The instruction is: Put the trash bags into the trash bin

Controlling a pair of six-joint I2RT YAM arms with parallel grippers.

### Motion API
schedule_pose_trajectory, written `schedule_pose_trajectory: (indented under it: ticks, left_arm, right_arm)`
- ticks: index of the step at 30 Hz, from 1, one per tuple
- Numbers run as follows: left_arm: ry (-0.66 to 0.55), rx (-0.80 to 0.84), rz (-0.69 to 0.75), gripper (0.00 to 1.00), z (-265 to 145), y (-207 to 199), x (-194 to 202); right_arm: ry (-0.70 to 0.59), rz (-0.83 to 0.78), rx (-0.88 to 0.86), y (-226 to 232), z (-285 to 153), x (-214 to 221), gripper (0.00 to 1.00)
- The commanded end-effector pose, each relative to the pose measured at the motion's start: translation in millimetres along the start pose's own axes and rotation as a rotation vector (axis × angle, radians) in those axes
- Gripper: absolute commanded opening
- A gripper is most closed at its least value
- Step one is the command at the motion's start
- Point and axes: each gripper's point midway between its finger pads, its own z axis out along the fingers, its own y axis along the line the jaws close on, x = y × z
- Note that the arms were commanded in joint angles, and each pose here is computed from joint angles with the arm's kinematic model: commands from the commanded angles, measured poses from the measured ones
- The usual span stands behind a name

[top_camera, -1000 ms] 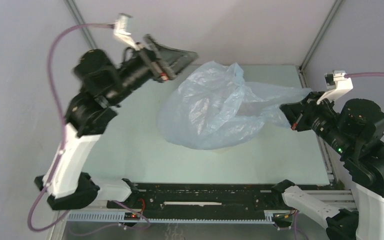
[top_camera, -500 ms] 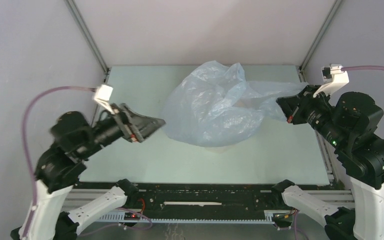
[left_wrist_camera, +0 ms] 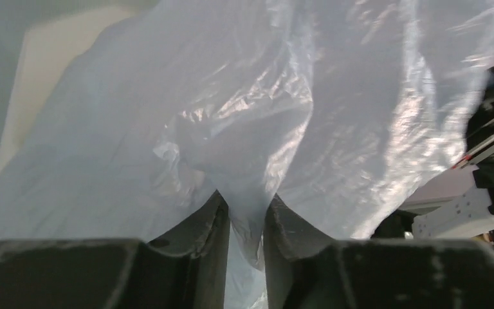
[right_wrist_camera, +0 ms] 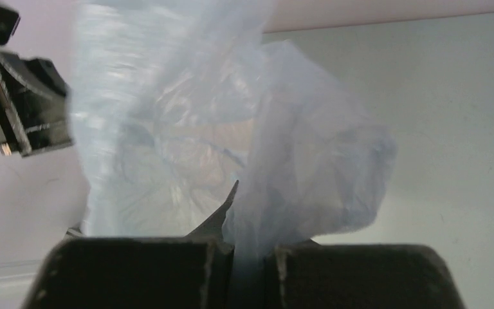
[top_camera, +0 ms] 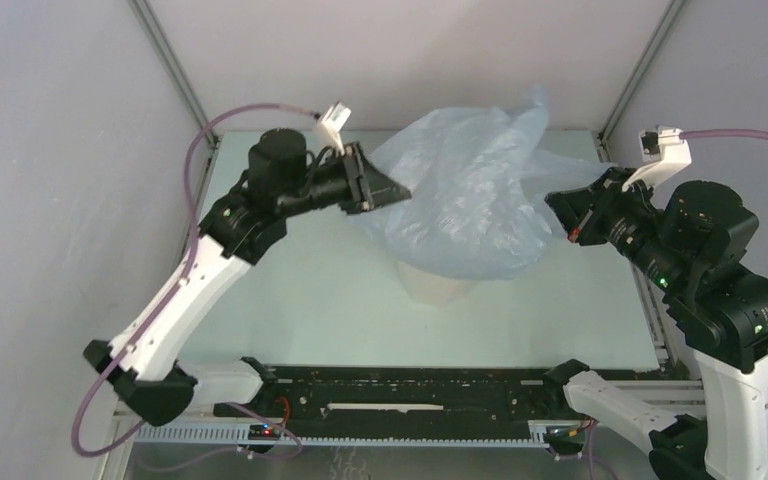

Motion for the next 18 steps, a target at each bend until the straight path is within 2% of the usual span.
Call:
schedule_pose_trajectory:
  ticks: [1,3,5,9,15,18]
  left_arm:
    - [-0.069,0.234,0.083,0.2,15.1,-66.6,-43.6]
    - [-0.048,0.26,0.081,0.07,33.7,-73.8,-49.1]
    - [-0.039,0.269,0.087,0.01,50.6,-77.9,-55.2]
    - [0.021,0.14,-0.023,0.0,86.8,-44.9,-47.7]
    - [0.135,-0.074,-0.065,0.0,100.8,27.8,12.6]
    - [0.182,-0.204,-0.04,0.04,105.0,69.0,42.1]
  right_arm:
    - [-0.038,0.055,-0.049,10.6,2.8,-7.2,0.0]
    - [-0.034,0.067,-0.076,16.1,4.4,-7.1,0.0]
    - [-0.036,0.073,-0.093,19.7,5.7,-8.7,0.0]
    - [-0.03,0.08,-0.094,21.1,12.1,-9.2,0.0]
    - [-0.015,0.102,-0.113,25.2,23.0,-5.3,0.0]
    - [-0.004,0.11,-0.11,24.7,28.7,-2.2,0.0]
